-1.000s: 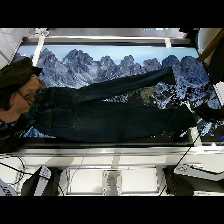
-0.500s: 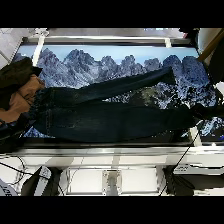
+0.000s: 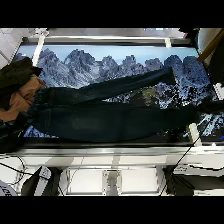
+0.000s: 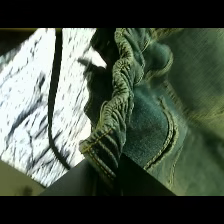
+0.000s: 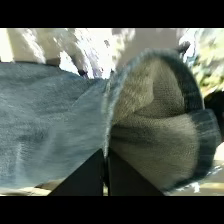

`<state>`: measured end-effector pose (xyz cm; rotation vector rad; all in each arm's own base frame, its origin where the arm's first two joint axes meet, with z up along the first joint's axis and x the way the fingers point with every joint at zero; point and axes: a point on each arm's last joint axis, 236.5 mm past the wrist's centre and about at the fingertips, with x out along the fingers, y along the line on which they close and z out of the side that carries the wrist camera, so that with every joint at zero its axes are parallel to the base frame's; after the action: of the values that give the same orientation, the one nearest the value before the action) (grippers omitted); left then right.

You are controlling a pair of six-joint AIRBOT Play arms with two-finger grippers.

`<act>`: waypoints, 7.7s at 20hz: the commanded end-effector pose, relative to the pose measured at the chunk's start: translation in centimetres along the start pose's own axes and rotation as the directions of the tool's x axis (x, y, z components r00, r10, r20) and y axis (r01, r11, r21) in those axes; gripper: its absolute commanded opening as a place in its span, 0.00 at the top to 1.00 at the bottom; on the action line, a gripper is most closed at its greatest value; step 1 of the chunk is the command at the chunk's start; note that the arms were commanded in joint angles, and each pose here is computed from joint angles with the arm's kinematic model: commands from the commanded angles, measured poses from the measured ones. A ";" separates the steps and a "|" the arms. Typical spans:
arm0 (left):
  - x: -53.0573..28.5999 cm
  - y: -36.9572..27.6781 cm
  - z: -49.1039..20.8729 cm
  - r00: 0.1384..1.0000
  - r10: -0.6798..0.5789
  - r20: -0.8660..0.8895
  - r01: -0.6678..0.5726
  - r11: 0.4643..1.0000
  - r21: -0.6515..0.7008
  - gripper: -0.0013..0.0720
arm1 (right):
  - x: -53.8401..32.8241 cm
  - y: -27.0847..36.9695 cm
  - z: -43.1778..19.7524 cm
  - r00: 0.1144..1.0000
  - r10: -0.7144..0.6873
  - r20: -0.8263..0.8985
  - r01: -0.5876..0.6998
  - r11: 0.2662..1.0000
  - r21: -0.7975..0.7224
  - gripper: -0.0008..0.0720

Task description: Fold the clothes and pants, and hang the long-sleeved shirts on hangers.

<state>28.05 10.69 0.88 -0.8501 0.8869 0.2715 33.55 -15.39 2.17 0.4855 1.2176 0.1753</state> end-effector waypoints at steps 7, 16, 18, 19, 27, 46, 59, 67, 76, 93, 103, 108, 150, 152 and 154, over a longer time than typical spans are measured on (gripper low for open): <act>-4.2 5.2 -1.9 0.944 0.304 -0.126 -0.290 0.950 0.117 0.92 | -10.7 0.2 -2.9 0.959 -0.216 0.181 0.219 0.976 0.003 0.95; -1.9 11.8 -9.6 0.849 0.436 -0.299 -0.413 0.900 0.138 0.92 | -1.6 -6.9 -23.4 0.952 -0.238 -0.195 0.301 0.847 0.438 0.89; -1.9 11.7 -9.0 0.854 0.437 -0.281 -0.415 0.899 0.138 0.92 | -3.7 -8.2 -21.0 0.942 -0.310 -0.131 0.333 0.803 0.494 0.39; -2.0 11.5 -8.7 0.858 0.435 -0.272 -0.413 0.900 0.138 0.87 | -5.3 -8.6 -19.4 0.935 -0.344 -0.084 0.338 0.793 0.506 0.37; -5.6 0.3 6.6 0.969 0.157 0.193 -0.171 0.983 0.061 0.09 | -17.7 -1.4 2.5 0.714 -0.265 0.647 0.039 0.939 0.342 0.37; 13.4 0.1 11.2 0.964 0.117 -0.239 -0.056 0.967 0.247 0.10 | 0.7 12.0 6.8 0.950 0.077 0.303 -0.122 0.983 0.135 0.39; 13.1 -4.4 10.7 0.968 0.054 -0.246 0.032 0.942 0.334 0.92 | 1.2 10.4 6.2 0.961 0.013 0.276 -0.065 0.981 0.182 0.39; 9.4 -7.4 15.4 0.999 0.017 -0.028 -0.008 0.954 0.300 0.92 | 9.2 3.9 12.0 0.956 -0.052 0.288 -0.022 0.969 0.247 0.39; 9.0 -7.7 15.6 1.000 0.013 -0.018 -0.008 0.970 0.241 0.92 | 16.7 -0.3 19.2 0.970 0.024 0.242 -0.077 0.975 0.209 0.39; 9.0 -8.0 15.3 1.000 0.013 -0.024 -0.007 0.970 0.241 0.92 | 19.4 3.3 19.3 0.969 0.201 0.145 -0.216 0.972 0.094 0.95; 4.8 -10.0 17.4 0.995 -0.021 0.094 0.005 0.987 0.162 0.92 | -1.3 -0.6 12.9 0.990 -0.135 0.039 0.135 0.991 0.002 0.95; 5.6 -9.6 17.0 0.998 -0.013 0.068 0.004 0.991 0.134 0.92 | 3.8 -3.0 2.4 0.935 -0.088 -0.343 0.132 0.985 0.108 0.95; 4.9 -13.3 17.2 0.987 -0.128 0.096 0.116 0.985 0.124 0.92 | 8.5 1.3 14.1 0.997 0.075 -0.023 -0.076 0.996 -0.041 0.95; 3.8 -13.8 18.7 0.976 -0.139 0.167 0.118 0.984 0.133 0.92 | 4.1 1.3 14.9 0.998 0.044 0.051 -0.042 0.998 -0.041 0.95; 3.1 -14.2 20.3 0.959 -0.148 0.242 0.118 0.984 0.136 0.92 | 1.0 0.8 15.3 0.994 0.011 0.108 -0.010 1.000 -0.011 0.95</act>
<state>48.14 14.96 10.81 -0.7459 0.7097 0.1729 49.77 -16.48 1.76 0.4851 1.1466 0.2152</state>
